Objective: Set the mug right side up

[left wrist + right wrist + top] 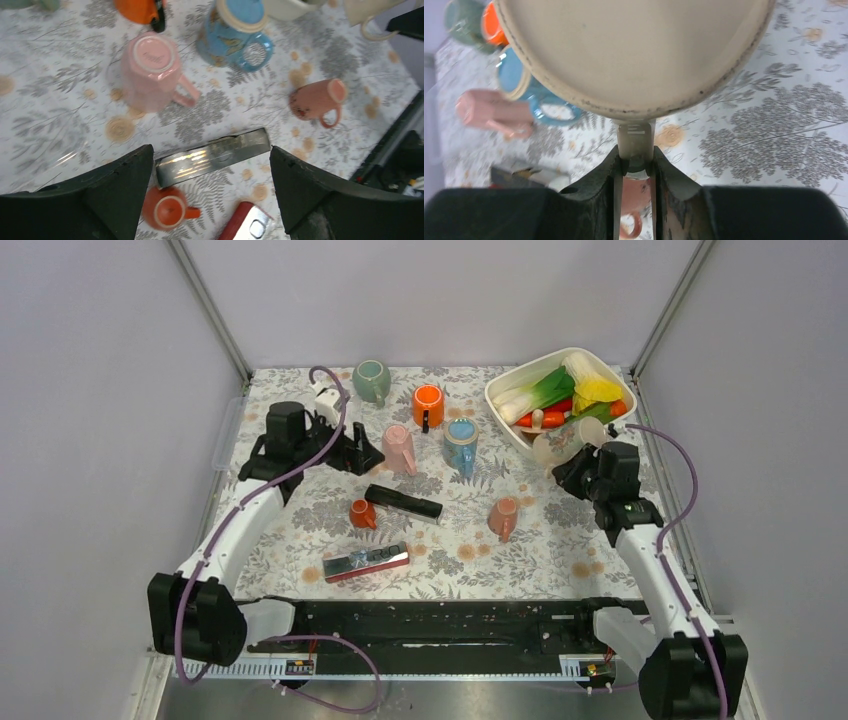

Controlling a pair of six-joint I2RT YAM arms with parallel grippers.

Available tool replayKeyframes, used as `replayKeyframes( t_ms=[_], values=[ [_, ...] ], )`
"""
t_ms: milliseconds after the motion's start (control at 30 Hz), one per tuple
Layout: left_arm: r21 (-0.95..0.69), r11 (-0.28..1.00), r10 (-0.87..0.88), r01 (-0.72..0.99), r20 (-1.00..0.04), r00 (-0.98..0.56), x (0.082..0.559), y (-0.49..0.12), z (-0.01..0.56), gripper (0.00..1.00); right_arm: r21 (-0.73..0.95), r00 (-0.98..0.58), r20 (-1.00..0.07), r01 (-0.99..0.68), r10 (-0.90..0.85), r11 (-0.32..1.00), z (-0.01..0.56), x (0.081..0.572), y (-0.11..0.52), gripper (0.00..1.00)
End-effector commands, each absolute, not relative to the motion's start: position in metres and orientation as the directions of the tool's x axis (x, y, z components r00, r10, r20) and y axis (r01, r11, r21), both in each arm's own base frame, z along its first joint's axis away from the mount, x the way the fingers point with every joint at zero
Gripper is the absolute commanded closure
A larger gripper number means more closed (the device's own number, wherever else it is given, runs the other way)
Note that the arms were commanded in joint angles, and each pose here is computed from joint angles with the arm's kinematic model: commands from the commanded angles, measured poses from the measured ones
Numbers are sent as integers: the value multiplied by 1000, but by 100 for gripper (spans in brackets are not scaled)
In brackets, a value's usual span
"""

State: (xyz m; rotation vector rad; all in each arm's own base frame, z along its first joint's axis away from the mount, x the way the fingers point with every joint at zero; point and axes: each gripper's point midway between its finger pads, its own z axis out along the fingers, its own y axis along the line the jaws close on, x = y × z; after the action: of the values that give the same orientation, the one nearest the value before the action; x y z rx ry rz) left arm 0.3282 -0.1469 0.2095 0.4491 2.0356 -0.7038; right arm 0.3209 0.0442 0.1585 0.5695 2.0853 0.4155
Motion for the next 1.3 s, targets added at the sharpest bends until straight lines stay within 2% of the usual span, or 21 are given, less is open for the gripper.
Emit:
replayKeyframes(
  t_ms=[0, 133, 333, 600, 667, 800, 1033, 1167, 1233, 1267],
  values=[
    [-458, 621, -53, 636, -834, -550, 323, -195, 258, 10, 536, -378, -806, -141, 455, 832, 244, 316, 82, 100],
    [-563, 519, -104, 643, -789, -606, 320, -233, 273, 3, 579, -367, -803, -295, 469, 760, 277, 301, 107, 100],
    [-677, 366, -84, 639, -708, -701, 308, -294, 296, 1, 574, -344, -818, -520, 461, 633, 328, 279, 148, 100],
    [-772, 213, -75, 599, -624, -778, 302, -348, 317, 8, 557, -372, -825, -660, 425, 504, 353, 257, 189, 100],
    [-796, 213, -71, 566, -591, -804, 305, -352, 311, 10, 563, -376, -820, -670, 432, 485, 356, 254, 192, 100],
    [-821, 196, -44, 536, -554, -832, 300, -359, 303, 20, 572, -392, -812, -681, 433, 457, 354, 251, 196, 100],
    [-841, 90, -36, 533, -538, -842, 288, -363, 329, 49, 605, -434, -784, -692, 443, 394, 349, 254, 207, 100],
    [-844, 64, -40, 532, -535, -844, 282, -362, 341, 57, 623, -456, -767, -696, 451, 356, 350, 256, 215, 100],
    [-852, 40, -39, 523, -524, -851, 278, -361, 347, 69, 631, -464, -759, -698, 456, 339, 351, 256, 218, 100],
    [-854, 29, -43, 519, -520, -853, 277, -361, 352, 83, 635, -470, -755, -696, 457, 335, 350, 257, 220, 100]
  ],
)
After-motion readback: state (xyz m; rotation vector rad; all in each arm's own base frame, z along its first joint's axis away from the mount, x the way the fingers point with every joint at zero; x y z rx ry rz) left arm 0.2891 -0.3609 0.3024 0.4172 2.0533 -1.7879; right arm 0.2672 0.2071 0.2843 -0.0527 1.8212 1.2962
